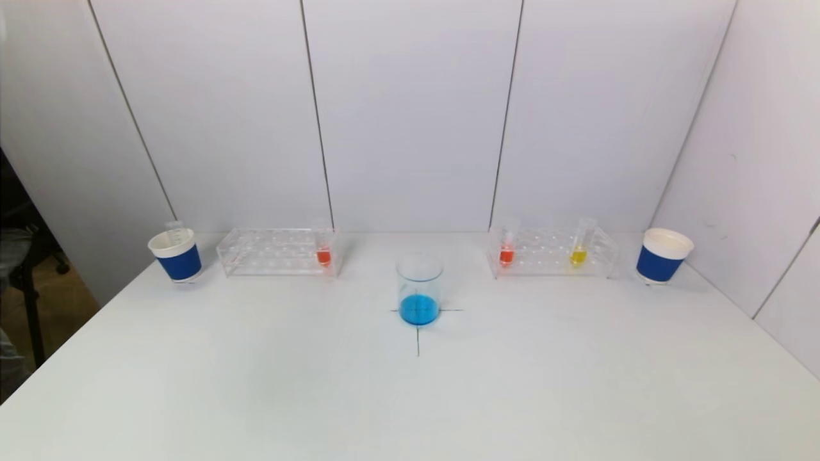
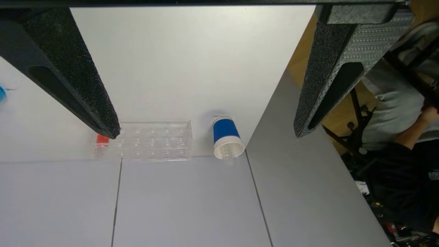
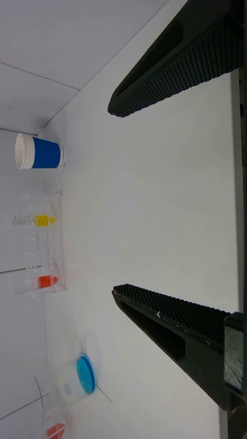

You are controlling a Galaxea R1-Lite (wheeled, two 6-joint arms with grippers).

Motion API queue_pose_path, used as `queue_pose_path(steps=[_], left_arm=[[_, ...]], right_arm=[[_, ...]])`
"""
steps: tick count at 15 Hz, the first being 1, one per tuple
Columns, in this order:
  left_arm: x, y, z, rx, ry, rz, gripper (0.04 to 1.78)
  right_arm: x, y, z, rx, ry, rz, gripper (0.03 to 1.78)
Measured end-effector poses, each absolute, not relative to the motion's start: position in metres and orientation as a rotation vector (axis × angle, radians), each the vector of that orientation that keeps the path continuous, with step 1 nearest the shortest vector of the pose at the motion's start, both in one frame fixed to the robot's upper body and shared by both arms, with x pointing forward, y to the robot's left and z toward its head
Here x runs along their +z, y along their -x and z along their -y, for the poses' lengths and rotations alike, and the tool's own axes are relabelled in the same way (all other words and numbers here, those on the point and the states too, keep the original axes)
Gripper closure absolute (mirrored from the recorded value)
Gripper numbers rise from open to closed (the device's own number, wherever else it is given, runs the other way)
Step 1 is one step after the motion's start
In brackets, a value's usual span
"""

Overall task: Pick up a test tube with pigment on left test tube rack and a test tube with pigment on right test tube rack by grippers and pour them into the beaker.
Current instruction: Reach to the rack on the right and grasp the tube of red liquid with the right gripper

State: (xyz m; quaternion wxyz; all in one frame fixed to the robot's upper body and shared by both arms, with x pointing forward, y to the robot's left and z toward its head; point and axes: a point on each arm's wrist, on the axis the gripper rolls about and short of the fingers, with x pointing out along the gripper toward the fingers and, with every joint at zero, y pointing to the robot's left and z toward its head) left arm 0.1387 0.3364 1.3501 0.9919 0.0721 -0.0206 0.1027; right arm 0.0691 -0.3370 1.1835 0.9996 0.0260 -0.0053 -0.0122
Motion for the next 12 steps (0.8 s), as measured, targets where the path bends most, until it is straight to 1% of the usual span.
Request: queue_pose_path(steps=[5, 9, 12], left_arm=[[1.305, -0.091, -0.341, 0.259, -0.206, 0.008, 0.06], [1.273, -0.071, -0.341, 0.282, -0.230, 0.033, 0.06], [1.254, -0.063, -0.340, 0.243, -0.234, 0.055, 0.06]], right_arm=[[1.184, -0.069, 0.337, -0.024, -0.052, 0.011, 0.04], [1.184, -0.069, 0.337, -0.024, -0.052, 0.011, 0.04], [1.184, -0.069, 0.337, -0.024, -0.052, 0.011, 0.04]])
